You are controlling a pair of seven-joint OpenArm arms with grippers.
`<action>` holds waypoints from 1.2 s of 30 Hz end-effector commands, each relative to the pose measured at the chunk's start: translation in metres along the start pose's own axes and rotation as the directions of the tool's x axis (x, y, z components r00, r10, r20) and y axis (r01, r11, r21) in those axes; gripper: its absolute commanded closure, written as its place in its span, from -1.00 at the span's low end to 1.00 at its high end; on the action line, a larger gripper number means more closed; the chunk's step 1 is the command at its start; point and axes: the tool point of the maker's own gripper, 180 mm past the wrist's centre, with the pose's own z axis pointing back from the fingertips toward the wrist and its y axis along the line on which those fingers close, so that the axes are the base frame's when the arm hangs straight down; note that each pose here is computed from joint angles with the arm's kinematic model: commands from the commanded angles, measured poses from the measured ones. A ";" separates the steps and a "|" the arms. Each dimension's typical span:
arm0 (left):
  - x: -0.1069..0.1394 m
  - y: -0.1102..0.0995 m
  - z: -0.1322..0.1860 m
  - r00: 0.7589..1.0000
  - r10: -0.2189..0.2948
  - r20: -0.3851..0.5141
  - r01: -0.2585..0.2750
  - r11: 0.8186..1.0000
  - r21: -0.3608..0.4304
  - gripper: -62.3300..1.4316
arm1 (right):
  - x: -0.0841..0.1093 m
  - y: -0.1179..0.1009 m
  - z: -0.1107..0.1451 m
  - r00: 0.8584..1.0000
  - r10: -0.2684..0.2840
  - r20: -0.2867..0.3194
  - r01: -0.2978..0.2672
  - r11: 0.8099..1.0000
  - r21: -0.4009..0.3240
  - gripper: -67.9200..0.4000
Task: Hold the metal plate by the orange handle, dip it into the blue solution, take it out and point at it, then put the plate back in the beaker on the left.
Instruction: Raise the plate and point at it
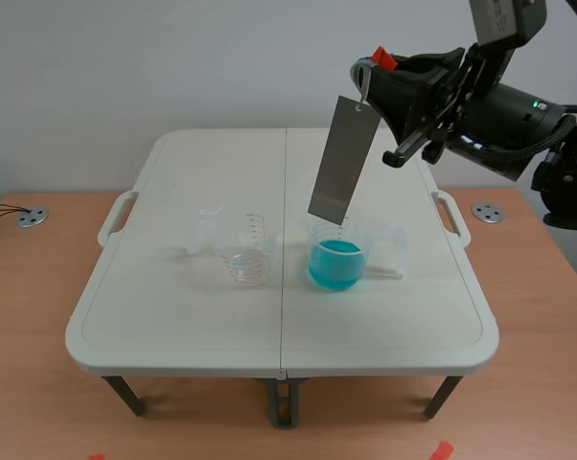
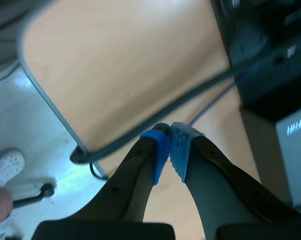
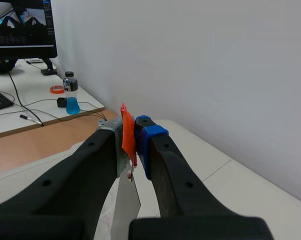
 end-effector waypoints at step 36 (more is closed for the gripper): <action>0.363 0.084 0.131 0.625 -0.320 0.712 0.264 0.945 0.193 0.90 | 0.047 -0.006 0.004 0.992 0.102 0.070 -0.101 0.995 -0.021 0.96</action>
